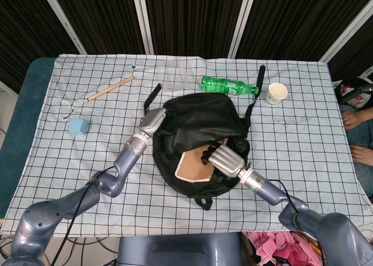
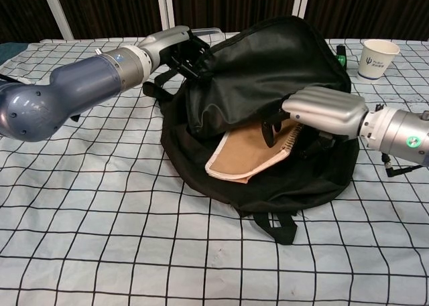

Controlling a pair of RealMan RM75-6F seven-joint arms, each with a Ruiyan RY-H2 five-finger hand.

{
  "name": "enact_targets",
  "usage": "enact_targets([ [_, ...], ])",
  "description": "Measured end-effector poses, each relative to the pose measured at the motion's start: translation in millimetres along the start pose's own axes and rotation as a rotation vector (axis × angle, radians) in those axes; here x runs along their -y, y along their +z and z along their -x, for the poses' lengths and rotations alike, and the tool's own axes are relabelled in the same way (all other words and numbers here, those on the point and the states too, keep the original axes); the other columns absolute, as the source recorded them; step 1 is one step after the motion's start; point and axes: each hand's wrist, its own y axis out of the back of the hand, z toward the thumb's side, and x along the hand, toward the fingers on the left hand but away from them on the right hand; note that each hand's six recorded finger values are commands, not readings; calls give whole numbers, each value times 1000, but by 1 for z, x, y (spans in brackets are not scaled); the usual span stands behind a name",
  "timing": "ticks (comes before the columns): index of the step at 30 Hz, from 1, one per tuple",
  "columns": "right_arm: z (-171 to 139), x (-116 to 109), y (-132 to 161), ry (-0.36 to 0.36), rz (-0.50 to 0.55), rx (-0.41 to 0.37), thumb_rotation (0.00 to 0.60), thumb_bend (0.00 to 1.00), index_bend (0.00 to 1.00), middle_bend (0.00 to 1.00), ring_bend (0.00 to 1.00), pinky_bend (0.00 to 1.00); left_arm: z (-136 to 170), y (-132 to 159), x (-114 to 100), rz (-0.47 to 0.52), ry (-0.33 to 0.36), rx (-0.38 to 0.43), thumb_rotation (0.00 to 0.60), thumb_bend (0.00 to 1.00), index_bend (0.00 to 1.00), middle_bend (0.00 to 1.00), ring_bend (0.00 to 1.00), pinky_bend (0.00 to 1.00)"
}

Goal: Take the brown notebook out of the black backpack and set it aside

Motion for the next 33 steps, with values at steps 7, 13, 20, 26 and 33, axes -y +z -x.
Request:
enact_targets([
  [7,-11,-15,-7,-64,76,29,600,480,801,606,457,276,3,-2,1,-15,-13,-5,600,338,585,593,414,401],
  [13,-20,-28,-10,-115,110,39,600,473,823,626,467,282,5,-4,1,-41,-14,-5,600,338,585,593,414,401],
  [20,-38,-52,-9,-208,171,35,600,465,827,628,467,293,9,-9,-2,-57,-12,-8,600,338,585,593,414,400],
  [26,-62,-80,-17,-275,232,63,600,466,826,628,466,321,10,-16,-6,-56,5,-21,600,338,581,590,414,400],
  [33,-98,-128,-32,-371,358,128,600,467,827,634,466,321,14,-20,-1,-71,-12,-24,600,338,580,590,414,400],
])
